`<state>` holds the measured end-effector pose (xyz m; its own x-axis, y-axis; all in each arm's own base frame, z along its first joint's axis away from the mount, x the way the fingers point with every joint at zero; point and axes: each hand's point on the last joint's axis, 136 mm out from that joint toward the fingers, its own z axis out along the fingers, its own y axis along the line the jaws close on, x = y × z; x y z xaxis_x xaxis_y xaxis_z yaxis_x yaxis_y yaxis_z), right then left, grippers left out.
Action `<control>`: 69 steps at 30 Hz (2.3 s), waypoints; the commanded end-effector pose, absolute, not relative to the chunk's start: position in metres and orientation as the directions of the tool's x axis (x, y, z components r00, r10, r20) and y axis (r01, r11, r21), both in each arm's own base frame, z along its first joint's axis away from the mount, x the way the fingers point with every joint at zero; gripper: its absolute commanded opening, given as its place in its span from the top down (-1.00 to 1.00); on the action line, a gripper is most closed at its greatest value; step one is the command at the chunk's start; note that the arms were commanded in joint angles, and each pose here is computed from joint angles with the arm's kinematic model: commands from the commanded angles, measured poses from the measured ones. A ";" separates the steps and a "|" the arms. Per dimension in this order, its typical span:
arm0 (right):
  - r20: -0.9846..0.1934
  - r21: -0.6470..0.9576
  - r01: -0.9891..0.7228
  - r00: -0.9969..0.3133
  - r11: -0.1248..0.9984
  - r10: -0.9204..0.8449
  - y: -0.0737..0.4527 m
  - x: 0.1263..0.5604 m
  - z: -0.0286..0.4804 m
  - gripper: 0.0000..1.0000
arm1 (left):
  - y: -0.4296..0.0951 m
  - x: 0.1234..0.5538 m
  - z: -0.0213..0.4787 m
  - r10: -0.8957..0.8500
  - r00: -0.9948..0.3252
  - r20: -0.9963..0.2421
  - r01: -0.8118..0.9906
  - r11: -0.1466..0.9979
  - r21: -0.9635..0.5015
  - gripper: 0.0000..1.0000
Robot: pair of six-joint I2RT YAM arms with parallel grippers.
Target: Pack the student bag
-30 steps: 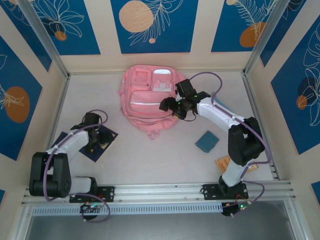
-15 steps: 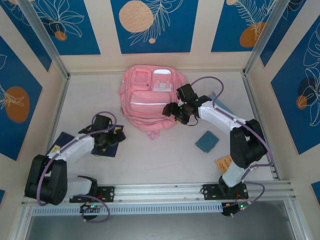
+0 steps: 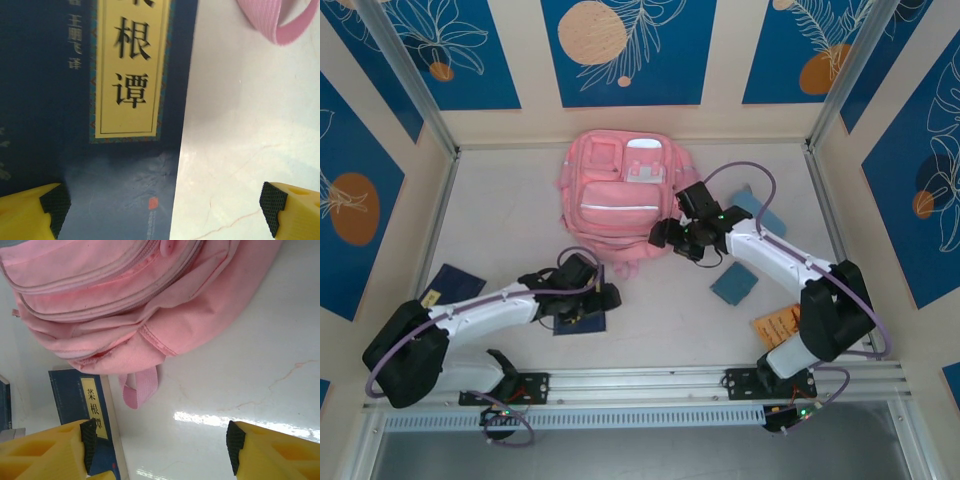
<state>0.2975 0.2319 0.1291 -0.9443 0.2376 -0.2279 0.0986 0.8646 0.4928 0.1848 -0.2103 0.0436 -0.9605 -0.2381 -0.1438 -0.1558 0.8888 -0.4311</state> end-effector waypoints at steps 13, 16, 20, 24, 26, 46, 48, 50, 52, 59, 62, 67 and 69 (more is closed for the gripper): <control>-0.151 0.452 -0.141 -0.985 0.881 -0.080 0.346 0.233 0.094 -0.25 | -0.115 0.208 0.078 -0.272 -0.942 -0.198 -0.201 0.927 -0.318 -1.00; -0.115 0.407 -0.157 -0.986 0.900 -0.120 0.369 0.227 0.077 -0.12 | -0.106 0.210 0.071 -0.307 -0.935 -0.181 -0.231 0.909 -0.347 -1.00; -0.090 0.325 -0.162 -0.986 0.932 -0.140 0.378 0.224 0.055 0.03 | -0.101 0.210 0.059 -0.332 -0.931 -0.151 -0.258 0.893 -0.369 -0.97; -0.062 0.277 -0.142 -0.990 0.950 -0.130 0.372 0.225 0.037 0.14 | -0.105 0.207 0.051 -0.299 -0.947 -0.116 -0.237 0.896 -0.376 -0.82; -0.043 0.269 -0.137 -0.991 0.953 -0.130 0.371 0.226 0.032 0.23 | -0.104 0.206 0.049 -0.291 -0.950 -0.115 -0.230 0.898 -0.374 -0.74; -0.006 0.189 -0.126 -0.992 0.974 -0.128 0.362 0.230 0.007 0.45 | -0.111 0.203 0.033 -0.273 -0.961 -0.034 -0.241 0.897 -0.372 -0.34; -0.002 0.195 -0.131 -0.991 0.972 -0.133 0.363 0.229 0.006 0.46 | -0.111 0.202 0.031 -0.269 -0.963 -0.025 -0.241 0.896 -0.372 -0.34; 0.001 0.198 -0.132 -0.991 0.971 -0.135 0.363 0.228 0.005 0.46 | -0.113 0.201 0.031 -0.265 -0.964 -0.017 -0.239 0.894 -0.379 -0.33; 0.003 0.209 -0.135 -0.990 0.969 -0.139 0.365 0.228 0.005 0.46 | -0.115 0.201 0.031 -0.258 -0.966 -0.010 -0.234 0.892 -0.386 -0.34; 0.009 0.225 -0.134 -0.990 0.965 -0.140 0.366 0.228 0.004 0.46 | -0.131 0.202 0.034 -0.222 -0.975 0.019 -0.206 0.867 -0.454 -0.29; 0.016 0.234 -0.130 -0.990 0.963 -0.138 0.367 0.228 0.003 0.46 | -0.138 0.205 0.040 -0.220 -0.975 0.012 -0.197 0.847 -0.493 -0.26; 0.018 0.244 -0.128 -0.991 0.961 -0.136 0.367 0.227 0.004 0.46 | -0.161 0.212 0.068 -0.205 -0.979 -0.019 -0.147 0.763 -0.630 -0.15; 0.019 0.245 -0.123 -0.991 0.962 -0.131 0.366 0.227 0.004 0.46 | -0.170 0.214 0.084 -0.204 -0.978 -0.036 -0.123 0.712 -0.691 -0.14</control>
